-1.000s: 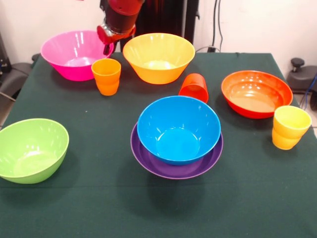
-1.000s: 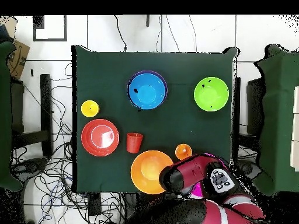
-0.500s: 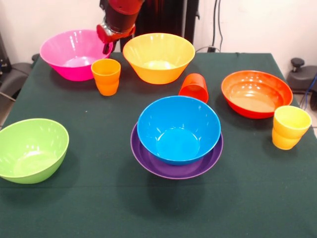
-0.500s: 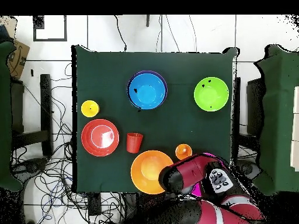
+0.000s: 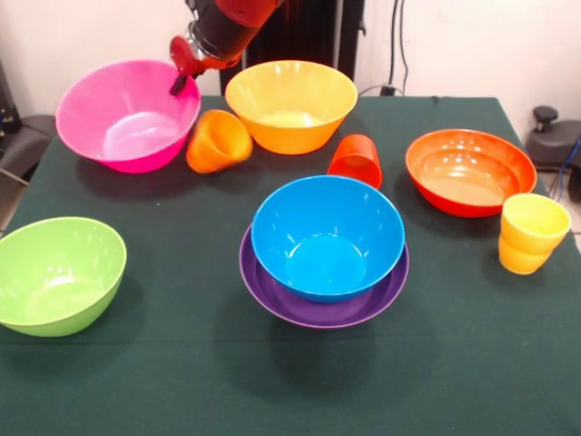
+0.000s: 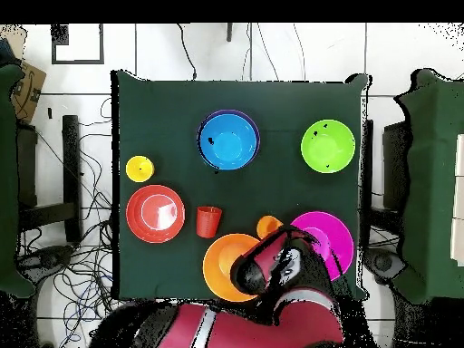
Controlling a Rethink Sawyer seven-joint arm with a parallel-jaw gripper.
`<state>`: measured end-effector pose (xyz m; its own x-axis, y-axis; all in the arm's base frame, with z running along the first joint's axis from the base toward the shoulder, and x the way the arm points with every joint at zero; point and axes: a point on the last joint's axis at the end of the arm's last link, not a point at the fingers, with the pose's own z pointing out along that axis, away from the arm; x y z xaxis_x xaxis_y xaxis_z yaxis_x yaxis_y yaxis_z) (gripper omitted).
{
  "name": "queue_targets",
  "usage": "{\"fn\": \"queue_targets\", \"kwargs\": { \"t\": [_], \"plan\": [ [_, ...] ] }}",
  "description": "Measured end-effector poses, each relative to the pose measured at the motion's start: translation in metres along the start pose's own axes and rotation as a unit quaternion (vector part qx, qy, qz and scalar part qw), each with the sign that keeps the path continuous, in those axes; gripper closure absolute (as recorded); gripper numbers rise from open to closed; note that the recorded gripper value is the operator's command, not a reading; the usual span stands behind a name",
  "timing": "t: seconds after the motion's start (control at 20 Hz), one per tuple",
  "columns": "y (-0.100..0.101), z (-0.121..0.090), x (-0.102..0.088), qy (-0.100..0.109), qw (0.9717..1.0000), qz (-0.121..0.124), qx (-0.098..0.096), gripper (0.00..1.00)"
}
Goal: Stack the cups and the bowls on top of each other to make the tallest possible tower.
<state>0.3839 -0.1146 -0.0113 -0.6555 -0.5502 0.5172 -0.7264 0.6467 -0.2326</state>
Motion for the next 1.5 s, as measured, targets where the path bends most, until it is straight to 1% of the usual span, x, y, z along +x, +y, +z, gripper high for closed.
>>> {"fn": "queue_targets", "kwargs": {
  "t": [0.1, 0.25, 0.3, 0.35, 0.5, 0.55, 0.75, 0.85, 1.15, 1.3, 1.4, 1.45, 1.5],
  "plan": [
    [-0.003, -0.002, -0.001, 0.005, 0.9998, 0.011, 0.013, 1.00],
    [-0.007, -0.007, 0.001, 0.013, 0.9988, 0.034, 0.034, 1.00],
    [-0.010, -0.010, 0.002, 0.016, 0.9978, 0.047, 0.044, 1.00],
    [-0.014, -0.014, 0.004, 0.020, 0.9961, 0.063, 0.058, 1.00],
    [-0.018, -0.019, 0.007, 0.024, 0.9944, 0.075, 0.070, 1.00],
    [-0.021, -0.021, 0.010, 0.027, 0.9933, 0.081, 0.078, 1.00],
    [-0.029, -0.028, 0.019, 0.036, 0.9899, 0.095, 0.099, 1.00],
    [-0.033, -0.029, 0.023, 0.042, 0.9888, 0.097, 0.106, 1.00],
    [-0.039, -0.029, 0.037, 0.059, 0.9863, 0.097, 0.120, 1.00],
    [-0.043, -0.029, 0.041, 0.061, 0.9856, 0.102, 0.120, 1.00],
    [-0.047, -0.030, 0.042, 0.053, 0.9853, 0.113, 0.116, 1.00],
    [-0.055, -0.032, 0.044, 0.032, 0.9842, 0.140, 0.103, 1.00],
    [-0.057, -0.032, 0.044, 0.025, 0.9835, 0.150, 0.098, 1.00]
  ]
}}
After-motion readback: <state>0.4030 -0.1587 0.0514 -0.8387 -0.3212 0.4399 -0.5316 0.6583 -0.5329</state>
